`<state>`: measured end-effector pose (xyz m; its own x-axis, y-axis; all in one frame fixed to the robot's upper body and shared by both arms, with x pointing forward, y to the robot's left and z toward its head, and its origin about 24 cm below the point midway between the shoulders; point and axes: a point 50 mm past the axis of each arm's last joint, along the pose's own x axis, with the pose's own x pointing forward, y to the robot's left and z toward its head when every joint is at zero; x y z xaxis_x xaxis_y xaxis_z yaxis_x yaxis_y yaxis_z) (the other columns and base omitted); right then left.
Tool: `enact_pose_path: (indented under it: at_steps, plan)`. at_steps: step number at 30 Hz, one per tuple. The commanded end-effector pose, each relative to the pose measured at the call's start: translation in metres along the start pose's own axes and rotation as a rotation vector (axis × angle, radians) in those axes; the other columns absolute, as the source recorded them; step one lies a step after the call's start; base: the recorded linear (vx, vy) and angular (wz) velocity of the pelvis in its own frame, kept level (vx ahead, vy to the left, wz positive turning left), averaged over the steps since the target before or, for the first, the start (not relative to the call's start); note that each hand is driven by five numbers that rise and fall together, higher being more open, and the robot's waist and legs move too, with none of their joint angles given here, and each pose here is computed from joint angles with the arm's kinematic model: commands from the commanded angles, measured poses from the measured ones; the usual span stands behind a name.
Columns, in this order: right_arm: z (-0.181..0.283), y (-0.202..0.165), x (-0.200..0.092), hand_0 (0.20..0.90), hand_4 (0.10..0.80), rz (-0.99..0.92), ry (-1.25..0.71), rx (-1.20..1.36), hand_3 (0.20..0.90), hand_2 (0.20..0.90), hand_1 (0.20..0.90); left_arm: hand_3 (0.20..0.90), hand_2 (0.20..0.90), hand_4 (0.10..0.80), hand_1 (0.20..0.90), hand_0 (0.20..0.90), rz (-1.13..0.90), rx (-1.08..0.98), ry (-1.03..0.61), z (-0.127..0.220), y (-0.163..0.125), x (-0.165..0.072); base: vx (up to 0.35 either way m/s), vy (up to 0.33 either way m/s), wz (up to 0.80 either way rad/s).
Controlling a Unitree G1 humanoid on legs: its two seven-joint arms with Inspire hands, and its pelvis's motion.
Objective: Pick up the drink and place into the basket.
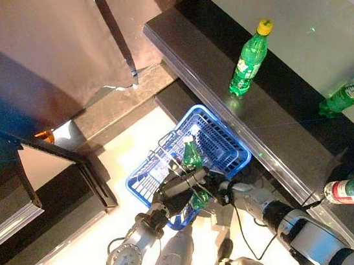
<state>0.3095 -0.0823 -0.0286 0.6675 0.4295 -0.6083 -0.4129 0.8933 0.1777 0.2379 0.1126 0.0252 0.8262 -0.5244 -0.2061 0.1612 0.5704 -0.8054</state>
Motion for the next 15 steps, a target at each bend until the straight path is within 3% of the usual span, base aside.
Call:
enact_pose_path:
  at_steps: [1,15]
  plan:
    - [0.010,0.037,0.011,0.300,0.100,0.170,-0.011,-0.001,0.200,0.300,0.300,0.200,0.300,0.100,0.300,0.300,-0.918,-0.118,-0.062,0.003,-0.151,0.002,-0.009,-0.011,0.06]
    - [0.058,0.009,0.007,0.300,0.100,0.170,-0.088,0.525,0.200,0.300,0.300,0.200,0.300,0.100,0.300,0.300,-0.959,-0.127,-0.007,0.014,-0.167,0.011,-0.011,0.005,0.03]
